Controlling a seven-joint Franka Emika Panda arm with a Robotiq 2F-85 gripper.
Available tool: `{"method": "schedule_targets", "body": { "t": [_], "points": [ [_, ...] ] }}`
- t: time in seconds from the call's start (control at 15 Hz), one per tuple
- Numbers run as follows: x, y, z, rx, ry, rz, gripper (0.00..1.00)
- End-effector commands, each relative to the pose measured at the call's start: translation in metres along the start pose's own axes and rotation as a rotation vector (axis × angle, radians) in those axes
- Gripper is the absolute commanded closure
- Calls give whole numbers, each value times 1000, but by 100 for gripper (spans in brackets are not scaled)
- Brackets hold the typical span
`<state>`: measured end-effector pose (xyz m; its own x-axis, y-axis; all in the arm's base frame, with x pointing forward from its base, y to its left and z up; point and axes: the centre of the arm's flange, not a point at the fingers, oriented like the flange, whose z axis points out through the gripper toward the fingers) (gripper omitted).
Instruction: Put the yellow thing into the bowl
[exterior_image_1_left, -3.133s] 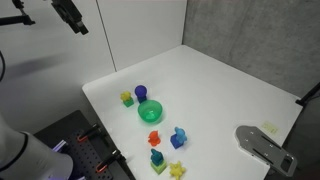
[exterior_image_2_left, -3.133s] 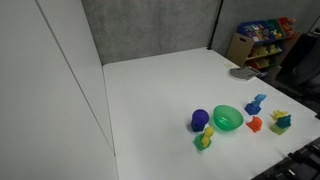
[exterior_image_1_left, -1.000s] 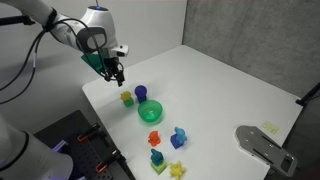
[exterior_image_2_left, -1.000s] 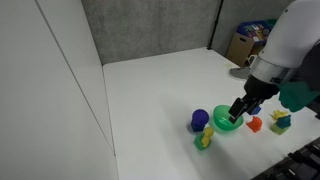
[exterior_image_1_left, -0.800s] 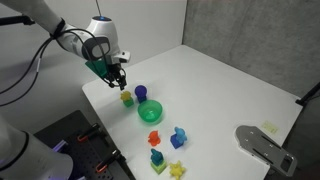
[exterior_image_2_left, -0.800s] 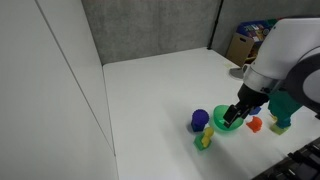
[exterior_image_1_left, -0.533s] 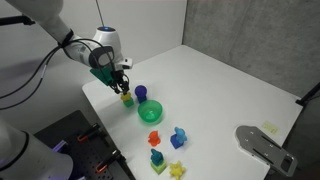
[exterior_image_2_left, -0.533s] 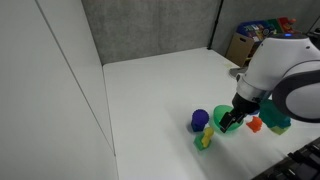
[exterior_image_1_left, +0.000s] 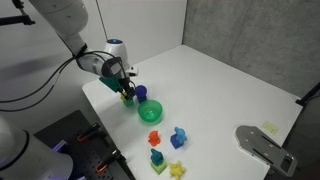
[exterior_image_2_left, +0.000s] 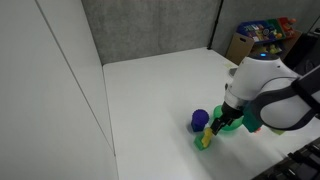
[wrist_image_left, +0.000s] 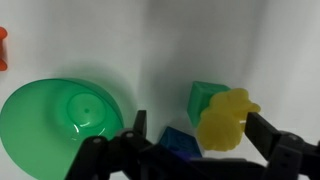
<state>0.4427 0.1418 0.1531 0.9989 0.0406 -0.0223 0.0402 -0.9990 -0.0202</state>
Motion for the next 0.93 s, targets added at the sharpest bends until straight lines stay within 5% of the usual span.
{"method": "schedule_targets", "body": {
  "t": [0.0, 0.87],
  "points": [
    [15, -12, 9, 47, -7, 54, 0],
    [23, -27, 21, 77, 61, 254, 0]
  ]
}}
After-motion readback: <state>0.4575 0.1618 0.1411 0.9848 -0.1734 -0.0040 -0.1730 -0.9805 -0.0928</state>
